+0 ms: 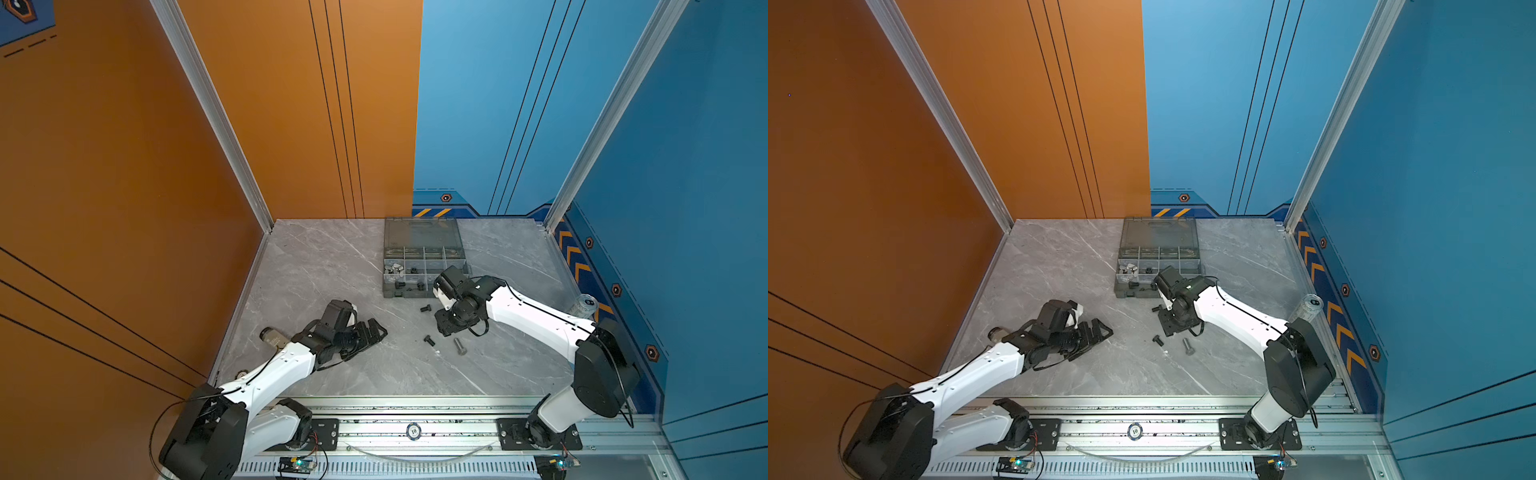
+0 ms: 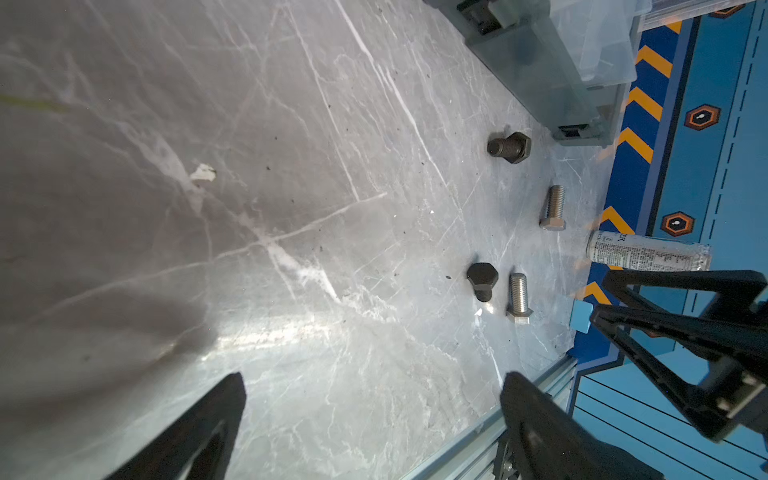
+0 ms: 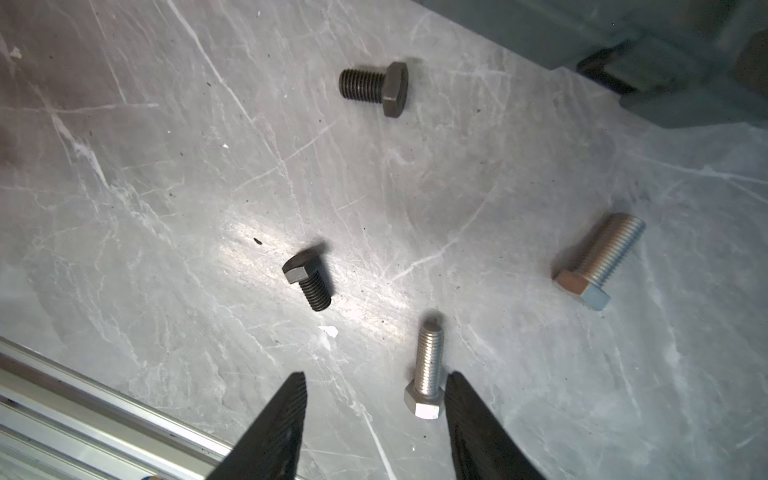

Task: Sort the screws and nuts into containers
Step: 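Move the open right gripper back toward the loose black bolts, then lower and close the right gripper on another black hex bolt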

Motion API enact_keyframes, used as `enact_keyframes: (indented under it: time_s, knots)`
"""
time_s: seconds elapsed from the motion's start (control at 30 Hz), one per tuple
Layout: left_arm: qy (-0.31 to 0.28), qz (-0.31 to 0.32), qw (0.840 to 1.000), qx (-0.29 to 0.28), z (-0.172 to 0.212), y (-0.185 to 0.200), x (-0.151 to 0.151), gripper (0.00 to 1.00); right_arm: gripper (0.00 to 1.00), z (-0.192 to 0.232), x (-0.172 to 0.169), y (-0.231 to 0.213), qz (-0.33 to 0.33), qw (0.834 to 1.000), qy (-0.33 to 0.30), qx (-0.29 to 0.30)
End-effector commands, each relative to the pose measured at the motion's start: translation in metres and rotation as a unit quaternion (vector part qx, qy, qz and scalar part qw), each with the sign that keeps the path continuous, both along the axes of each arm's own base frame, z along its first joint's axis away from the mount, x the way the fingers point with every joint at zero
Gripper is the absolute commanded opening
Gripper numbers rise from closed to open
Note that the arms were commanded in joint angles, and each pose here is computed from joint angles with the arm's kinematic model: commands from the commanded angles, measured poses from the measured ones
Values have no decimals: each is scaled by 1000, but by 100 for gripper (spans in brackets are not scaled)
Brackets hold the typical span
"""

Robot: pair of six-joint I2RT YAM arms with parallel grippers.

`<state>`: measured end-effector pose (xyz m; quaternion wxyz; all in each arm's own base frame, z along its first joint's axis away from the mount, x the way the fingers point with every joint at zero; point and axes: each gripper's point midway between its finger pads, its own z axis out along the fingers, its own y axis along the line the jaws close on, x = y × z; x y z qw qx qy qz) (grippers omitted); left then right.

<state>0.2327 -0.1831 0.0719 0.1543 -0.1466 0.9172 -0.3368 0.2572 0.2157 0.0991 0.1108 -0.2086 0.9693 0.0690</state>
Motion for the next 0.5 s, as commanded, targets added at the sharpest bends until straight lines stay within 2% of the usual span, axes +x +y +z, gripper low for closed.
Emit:
enact_keyframes:
  time_s: [0.0,0.47]
  knots:
    - [-4,5,1000,5,4,0,1,98,58,-2,-9,-3,24,1000,10,-9]
    - [-3,3,1000,10,1,-1,0,98,59,-20,-25,28,96,995,16,-24]
